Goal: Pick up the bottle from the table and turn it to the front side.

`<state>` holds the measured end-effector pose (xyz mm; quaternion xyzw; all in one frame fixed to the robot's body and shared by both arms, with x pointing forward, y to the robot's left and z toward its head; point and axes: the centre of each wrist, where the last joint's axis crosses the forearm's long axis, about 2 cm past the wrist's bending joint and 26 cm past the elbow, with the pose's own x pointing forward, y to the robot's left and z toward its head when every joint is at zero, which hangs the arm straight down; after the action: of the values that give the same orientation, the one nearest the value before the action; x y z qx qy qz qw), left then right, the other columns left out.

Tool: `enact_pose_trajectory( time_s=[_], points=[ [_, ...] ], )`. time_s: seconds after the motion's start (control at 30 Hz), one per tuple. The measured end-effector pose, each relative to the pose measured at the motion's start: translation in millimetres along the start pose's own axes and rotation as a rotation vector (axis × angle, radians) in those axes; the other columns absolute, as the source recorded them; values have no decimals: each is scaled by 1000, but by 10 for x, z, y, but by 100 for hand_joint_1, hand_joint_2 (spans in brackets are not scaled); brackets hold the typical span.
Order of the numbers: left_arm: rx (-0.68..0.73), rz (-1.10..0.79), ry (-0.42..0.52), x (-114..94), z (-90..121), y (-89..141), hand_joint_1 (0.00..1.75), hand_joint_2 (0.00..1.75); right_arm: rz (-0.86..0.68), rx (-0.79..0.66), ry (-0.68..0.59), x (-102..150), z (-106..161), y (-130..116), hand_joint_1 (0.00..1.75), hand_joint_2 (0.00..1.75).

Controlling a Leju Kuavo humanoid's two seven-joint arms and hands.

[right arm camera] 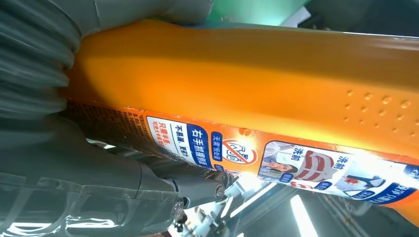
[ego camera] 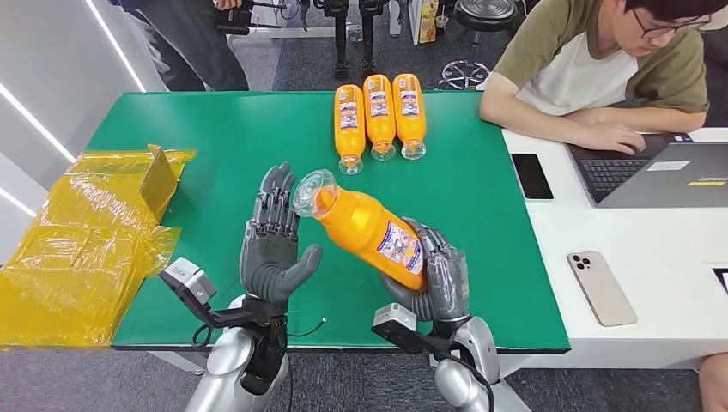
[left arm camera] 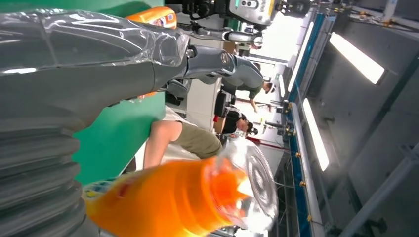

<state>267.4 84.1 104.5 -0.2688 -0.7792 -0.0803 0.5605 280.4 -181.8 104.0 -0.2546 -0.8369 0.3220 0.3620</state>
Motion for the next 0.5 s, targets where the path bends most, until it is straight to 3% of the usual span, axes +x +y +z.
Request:
enact_pose_trajectory(
  time_s=[0.5],
  points=[
    [-46, -6, 16, -5, 4, -3, 0, 175, 7, 144, -76, 145, 60, 64, 175, 175]
  ],
)
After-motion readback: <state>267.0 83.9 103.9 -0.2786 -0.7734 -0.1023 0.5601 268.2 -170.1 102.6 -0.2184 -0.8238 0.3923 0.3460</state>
